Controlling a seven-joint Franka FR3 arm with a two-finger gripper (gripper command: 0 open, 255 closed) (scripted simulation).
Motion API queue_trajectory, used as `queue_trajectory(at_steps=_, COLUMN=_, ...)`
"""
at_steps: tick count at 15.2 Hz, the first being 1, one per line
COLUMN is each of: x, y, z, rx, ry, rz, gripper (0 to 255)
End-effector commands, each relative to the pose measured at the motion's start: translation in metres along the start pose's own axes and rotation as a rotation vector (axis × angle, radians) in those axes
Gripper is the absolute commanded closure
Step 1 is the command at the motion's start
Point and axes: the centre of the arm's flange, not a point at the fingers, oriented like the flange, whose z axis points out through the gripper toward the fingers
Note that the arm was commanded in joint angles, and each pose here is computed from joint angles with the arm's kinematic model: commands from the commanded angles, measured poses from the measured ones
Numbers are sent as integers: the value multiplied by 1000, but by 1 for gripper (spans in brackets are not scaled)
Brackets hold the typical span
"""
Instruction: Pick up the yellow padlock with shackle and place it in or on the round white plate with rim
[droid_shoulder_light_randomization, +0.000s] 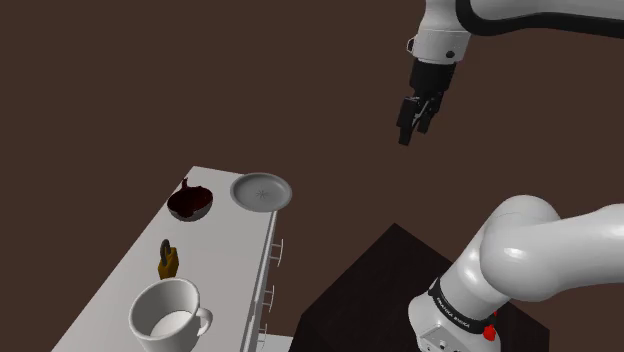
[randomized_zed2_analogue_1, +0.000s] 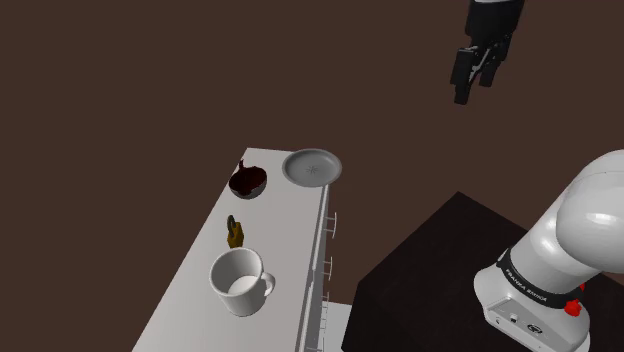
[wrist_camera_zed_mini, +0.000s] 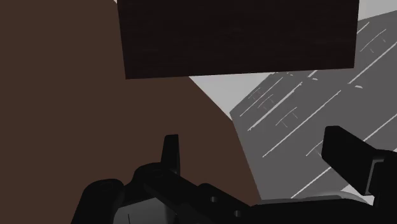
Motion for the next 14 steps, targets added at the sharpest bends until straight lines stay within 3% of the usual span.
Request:
queue_trajectory(at_steps=1, x=0, y=0, z=0, rx=0, ry=0, rz=0, gripper=0)
queue_trajectory(at_steps=14, x=-3, y=-164, z=45, rx=15, ry=88, rz=187, gripper=0)
